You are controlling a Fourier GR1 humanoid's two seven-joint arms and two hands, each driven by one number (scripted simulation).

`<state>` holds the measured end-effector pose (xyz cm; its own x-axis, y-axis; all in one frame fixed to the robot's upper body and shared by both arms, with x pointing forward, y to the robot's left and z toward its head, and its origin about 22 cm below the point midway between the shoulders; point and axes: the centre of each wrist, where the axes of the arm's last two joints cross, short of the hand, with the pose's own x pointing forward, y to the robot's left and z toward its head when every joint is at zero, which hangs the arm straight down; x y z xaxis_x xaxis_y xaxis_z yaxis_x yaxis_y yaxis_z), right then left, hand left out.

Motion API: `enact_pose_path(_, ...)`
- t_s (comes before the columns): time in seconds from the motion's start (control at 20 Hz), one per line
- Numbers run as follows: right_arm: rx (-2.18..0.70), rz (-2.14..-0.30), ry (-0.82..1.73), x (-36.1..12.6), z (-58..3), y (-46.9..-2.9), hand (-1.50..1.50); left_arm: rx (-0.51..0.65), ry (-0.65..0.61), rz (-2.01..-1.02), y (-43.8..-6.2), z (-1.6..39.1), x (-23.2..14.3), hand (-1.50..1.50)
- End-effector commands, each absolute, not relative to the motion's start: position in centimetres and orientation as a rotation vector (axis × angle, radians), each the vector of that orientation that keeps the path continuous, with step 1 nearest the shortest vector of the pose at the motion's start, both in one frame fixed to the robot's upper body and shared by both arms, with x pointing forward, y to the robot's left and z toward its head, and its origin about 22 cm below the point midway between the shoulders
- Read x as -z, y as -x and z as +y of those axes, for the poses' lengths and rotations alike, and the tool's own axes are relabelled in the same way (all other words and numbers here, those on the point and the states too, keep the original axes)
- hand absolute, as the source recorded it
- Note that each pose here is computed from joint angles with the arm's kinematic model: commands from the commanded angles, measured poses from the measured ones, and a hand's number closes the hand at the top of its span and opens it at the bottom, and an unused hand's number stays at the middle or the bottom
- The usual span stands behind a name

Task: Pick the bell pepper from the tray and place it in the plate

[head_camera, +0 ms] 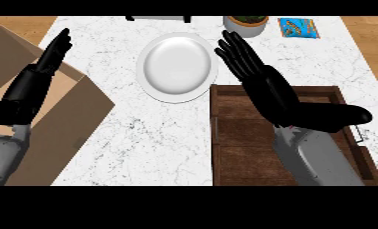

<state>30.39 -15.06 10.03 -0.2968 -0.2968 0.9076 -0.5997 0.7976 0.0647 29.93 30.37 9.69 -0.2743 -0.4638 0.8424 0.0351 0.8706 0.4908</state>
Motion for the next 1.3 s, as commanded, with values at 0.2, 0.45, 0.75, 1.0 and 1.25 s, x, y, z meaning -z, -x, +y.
enact_pose_path(0.2, 0.489, -1.958, -0.107, -8.3, -25.0, -30.5, -1.50, 0.358, -0.511, -1.591, -26.1, 34.5, -5.1, 0.00)
enact_pose_path(0.45, 0.679, -1.850, 0.688, -5.0, -32.1, -28.4, -1.50, 0.283, -0.492, -1.513, -24.5, 34.4, -3.7, 0.00)
enact_pose_path(0.75, 0.966, -1.888, 0.902, -4.8, -26.5, -25.7, -1.50, 0.271, -0.498, -1.474, -22.4, 34.3, -1.7, 0.00)
enact_pose_path(1.0, 0.775, -1.828, 0.846, -3.2, -22.5, -23.3, -1.50, 0.310, -0.472, -1.509, -22.9, 34.4, -2.9, 0.00)
enact_pose_path(1.25, 0.542, -1.584, 0.859, 1.0, -23.2, -19.7, -1.50, 0.299, -0.483, -1.515, -23.2, 33.4, -2.9, 0.00)
